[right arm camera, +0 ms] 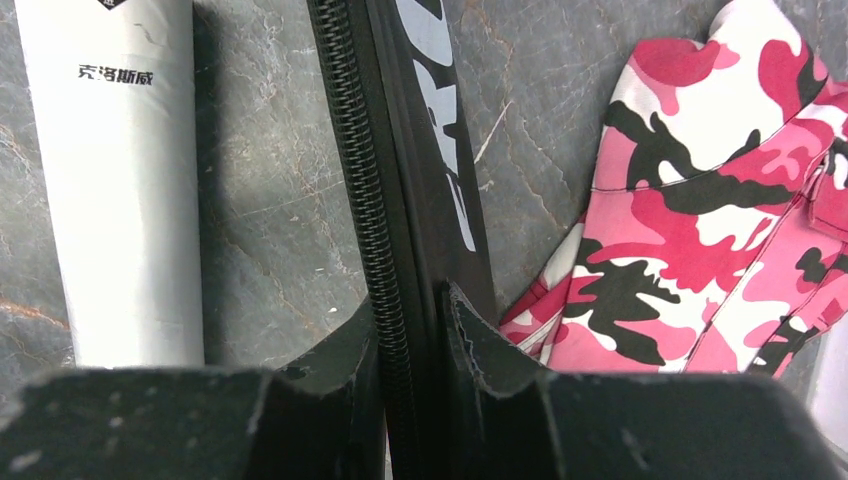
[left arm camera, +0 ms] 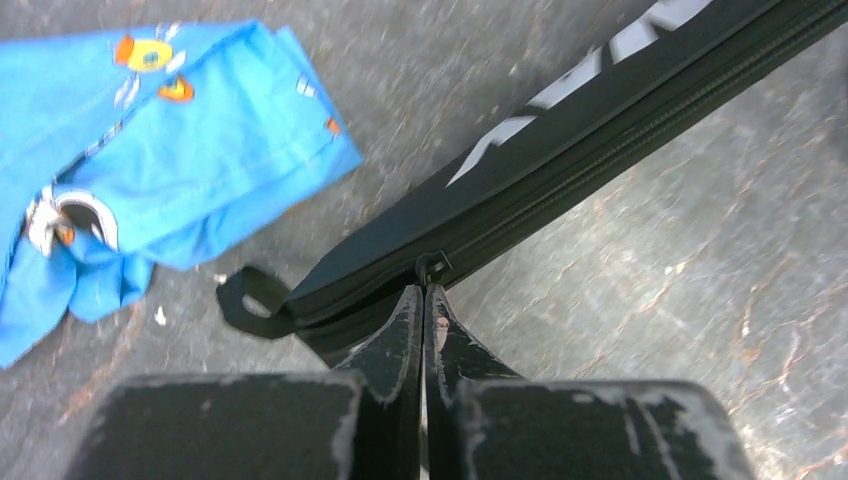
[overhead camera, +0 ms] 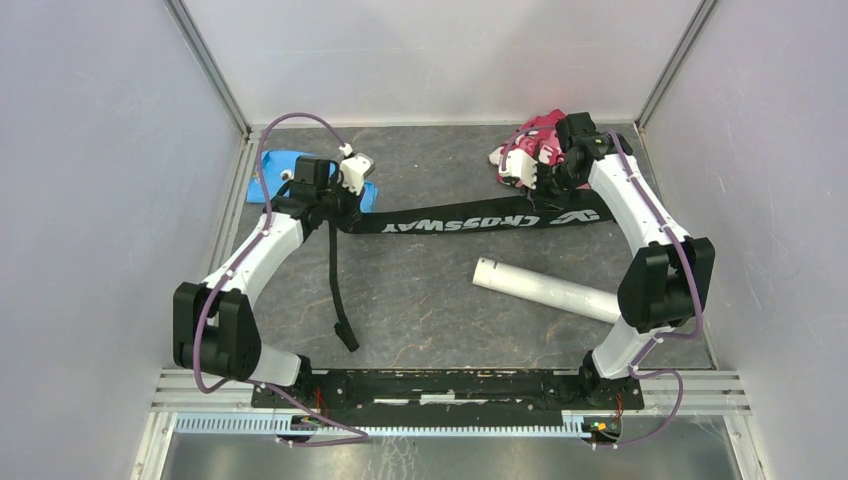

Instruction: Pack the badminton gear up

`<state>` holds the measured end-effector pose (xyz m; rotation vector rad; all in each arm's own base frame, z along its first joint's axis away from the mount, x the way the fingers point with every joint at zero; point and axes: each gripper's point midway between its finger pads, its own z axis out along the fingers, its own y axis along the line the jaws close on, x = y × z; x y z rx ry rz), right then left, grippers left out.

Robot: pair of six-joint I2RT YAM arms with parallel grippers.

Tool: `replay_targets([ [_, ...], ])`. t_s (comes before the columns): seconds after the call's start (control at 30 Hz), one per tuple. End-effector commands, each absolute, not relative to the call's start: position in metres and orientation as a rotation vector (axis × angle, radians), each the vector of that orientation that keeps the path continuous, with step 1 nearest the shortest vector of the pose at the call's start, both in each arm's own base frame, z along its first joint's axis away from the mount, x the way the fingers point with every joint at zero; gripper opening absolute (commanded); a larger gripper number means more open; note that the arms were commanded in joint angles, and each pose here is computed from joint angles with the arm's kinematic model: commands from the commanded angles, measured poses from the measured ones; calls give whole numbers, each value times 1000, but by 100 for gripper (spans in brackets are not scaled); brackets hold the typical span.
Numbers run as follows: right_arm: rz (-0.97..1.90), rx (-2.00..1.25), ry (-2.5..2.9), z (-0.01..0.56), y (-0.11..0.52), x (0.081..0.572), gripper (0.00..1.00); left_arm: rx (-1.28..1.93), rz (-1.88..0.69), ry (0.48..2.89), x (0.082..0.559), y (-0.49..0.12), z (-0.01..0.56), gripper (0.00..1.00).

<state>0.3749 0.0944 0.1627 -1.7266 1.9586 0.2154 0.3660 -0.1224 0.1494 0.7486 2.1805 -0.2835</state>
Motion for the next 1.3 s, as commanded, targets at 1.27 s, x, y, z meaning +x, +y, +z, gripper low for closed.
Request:
replay_targets([
  [1.27,182,-1705,1945,175,86,384,0,874,-172,2315,354,-41,85,13],
])
